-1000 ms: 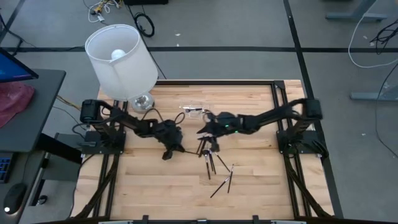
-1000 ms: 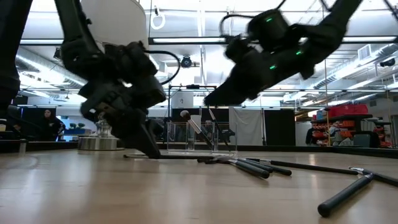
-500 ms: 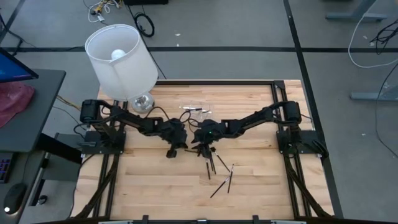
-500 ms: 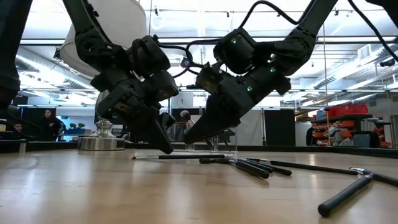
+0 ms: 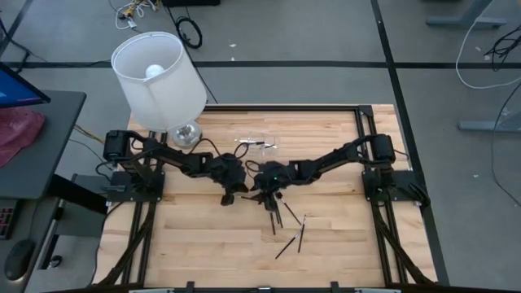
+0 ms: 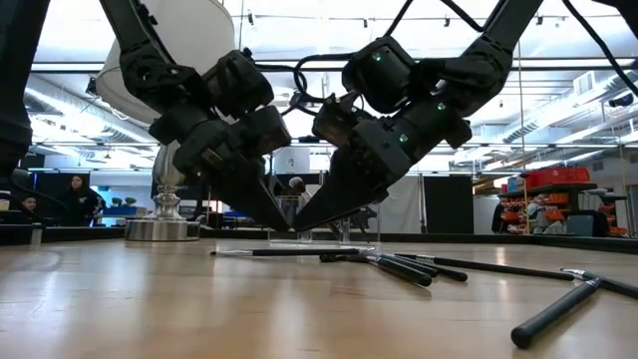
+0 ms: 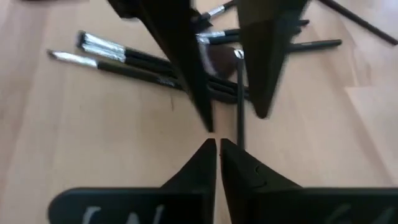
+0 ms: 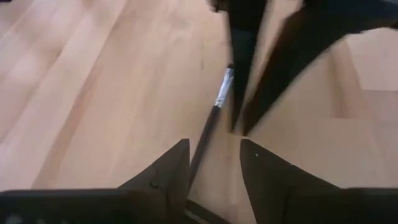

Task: Put items in baskets/containers
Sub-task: Put the black eyeshadow brush into the transparent organizer

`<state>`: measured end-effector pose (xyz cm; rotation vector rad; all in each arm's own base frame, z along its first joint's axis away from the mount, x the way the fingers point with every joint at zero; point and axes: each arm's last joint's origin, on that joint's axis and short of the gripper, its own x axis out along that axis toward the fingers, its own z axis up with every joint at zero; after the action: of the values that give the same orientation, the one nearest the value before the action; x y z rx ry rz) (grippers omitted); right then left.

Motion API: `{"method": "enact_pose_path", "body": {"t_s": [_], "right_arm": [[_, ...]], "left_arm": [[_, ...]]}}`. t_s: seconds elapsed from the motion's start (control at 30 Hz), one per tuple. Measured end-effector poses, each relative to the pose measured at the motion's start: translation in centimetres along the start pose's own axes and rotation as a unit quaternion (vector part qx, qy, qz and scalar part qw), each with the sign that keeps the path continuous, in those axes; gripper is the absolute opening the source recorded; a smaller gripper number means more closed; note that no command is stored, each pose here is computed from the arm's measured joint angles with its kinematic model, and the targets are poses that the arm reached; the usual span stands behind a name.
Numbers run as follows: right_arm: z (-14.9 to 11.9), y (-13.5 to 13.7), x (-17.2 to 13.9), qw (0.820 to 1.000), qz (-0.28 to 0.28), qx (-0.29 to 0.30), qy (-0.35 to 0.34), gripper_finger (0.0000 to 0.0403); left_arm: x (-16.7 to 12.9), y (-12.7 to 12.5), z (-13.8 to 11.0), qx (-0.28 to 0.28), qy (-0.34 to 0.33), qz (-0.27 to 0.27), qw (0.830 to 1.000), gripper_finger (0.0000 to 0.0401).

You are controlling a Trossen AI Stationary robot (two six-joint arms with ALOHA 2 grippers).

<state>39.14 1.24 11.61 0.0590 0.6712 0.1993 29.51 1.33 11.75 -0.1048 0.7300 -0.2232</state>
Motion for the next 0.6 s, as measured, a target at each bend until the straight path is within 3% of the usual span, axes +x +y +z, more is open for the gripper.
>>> {"method": "enact_pose_path", "body": {"t_s": [0.3, 0.47, 0.6], "right_arm": [[-0.1, -0.1, 0.0, 1.0, 0.0, 0.023, 0.004, 0.0146], [-0.1, -0.1, 0.0, 1.0, 0.0, 0.023, 0.004, 0.0146], [-0.1, -0.1, 0.0, 1.0, 0.0, 0.023, 0.004, 0.0146]], "left_arm": [[0.6, -2.1, -0.3, 0.013, 0.014, -0.009, 1.0, 0.0126], [0.9, -2.9, -0.6, 0.027, 0.023, 0.052, 0.998, 0.0177], [0.7, -2.6, -1.3, 0.025, 0.034, 0.08, 0.996, 0.0192]]}}
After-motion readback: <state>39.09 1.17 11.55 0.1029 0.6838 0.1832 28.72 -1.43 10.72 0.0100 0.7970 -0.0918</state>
